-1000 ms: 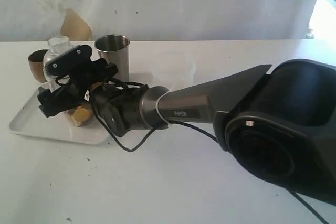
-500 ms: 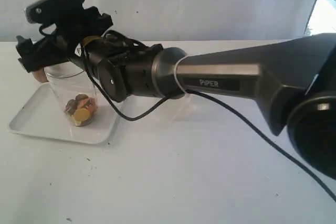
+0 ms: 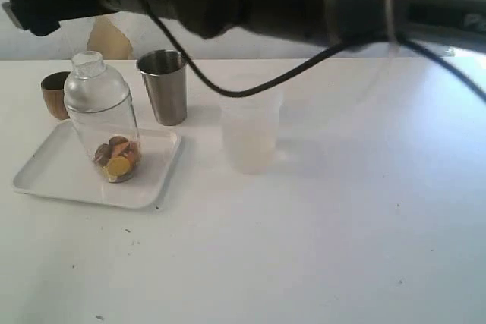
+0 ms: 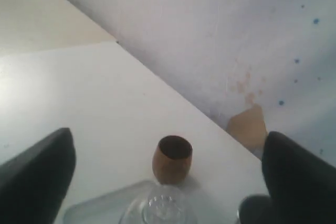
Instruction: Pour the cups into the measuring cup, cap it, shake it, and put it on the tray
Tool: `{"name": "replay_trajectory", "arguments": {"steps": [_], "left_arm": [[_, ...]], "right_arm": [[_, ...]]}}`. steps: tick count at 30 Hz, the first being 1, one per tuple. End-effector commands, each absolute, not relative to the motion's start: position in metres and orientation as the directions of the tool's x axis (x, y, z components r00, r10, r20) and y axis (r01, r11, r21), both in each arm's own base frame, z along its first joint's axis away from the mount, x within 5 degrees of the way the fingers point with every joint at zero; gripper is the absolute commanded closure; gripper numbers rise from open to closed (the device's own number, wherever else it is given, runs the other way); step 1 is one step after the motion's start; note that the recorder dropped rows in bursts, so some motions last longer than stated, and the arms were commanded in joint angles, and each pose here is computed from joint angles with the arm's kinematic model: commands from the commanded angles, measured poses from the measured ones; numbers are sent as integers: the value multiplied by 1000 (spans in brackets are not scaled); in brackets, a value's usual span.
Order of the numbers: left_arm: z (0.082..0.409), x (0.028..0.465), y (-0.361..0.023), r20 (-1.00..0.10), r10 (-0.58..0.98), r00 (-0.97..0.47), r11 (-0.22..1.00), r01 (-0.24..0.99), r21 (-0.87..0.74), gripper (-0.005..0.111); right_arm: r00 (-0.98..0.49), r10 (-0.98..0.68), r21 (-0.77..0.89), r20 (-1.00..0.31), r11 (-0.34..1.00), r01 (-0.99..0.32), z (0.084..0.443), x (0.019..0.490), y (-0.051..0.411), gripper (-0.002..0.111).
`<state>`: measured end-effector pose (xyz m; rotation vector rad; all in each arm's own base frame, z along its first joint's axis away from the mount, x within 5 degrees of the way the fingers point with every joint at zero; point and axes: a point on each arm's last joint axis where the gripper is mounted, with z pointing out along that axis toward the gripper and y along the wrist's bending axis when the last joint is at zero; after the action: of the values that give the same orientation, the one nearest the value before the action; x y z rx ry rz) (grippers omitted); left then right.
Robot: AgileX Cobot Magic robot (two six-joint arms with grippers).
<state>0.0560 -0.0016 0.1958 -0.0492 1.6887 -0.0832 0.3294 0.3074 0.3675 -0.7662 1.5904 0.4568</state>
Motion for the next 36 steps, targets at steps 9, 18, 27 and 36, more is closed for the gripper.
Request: {"name": "replay_trajectory", "arguments": {"steps": [9, 18, 27, 36], "left_arm": [[196, 56, -2, -990, -85, -109, 996, 18, -88, 107], [196, 56, -2, -990, -85, -109, 996, 18, -88, 107], [196, 56, -2, -990, -85, -109, 996, 18, -88, 107], [196, 56, -2, -990, -85, -109, 996, 18, -88, 107]], "right_arm": [[-233, -280, -41, -931, 716, -697, 417, 287, 235, 108], [-121, -205, -69, -971, 729, -681, 449, 226, 186, 108], [115, -7, -80, -993, 759, -646, 483, 133, 110, 108], [140, 25, -76, -990, 739, -670, 478, 55, 53, 108]]}}
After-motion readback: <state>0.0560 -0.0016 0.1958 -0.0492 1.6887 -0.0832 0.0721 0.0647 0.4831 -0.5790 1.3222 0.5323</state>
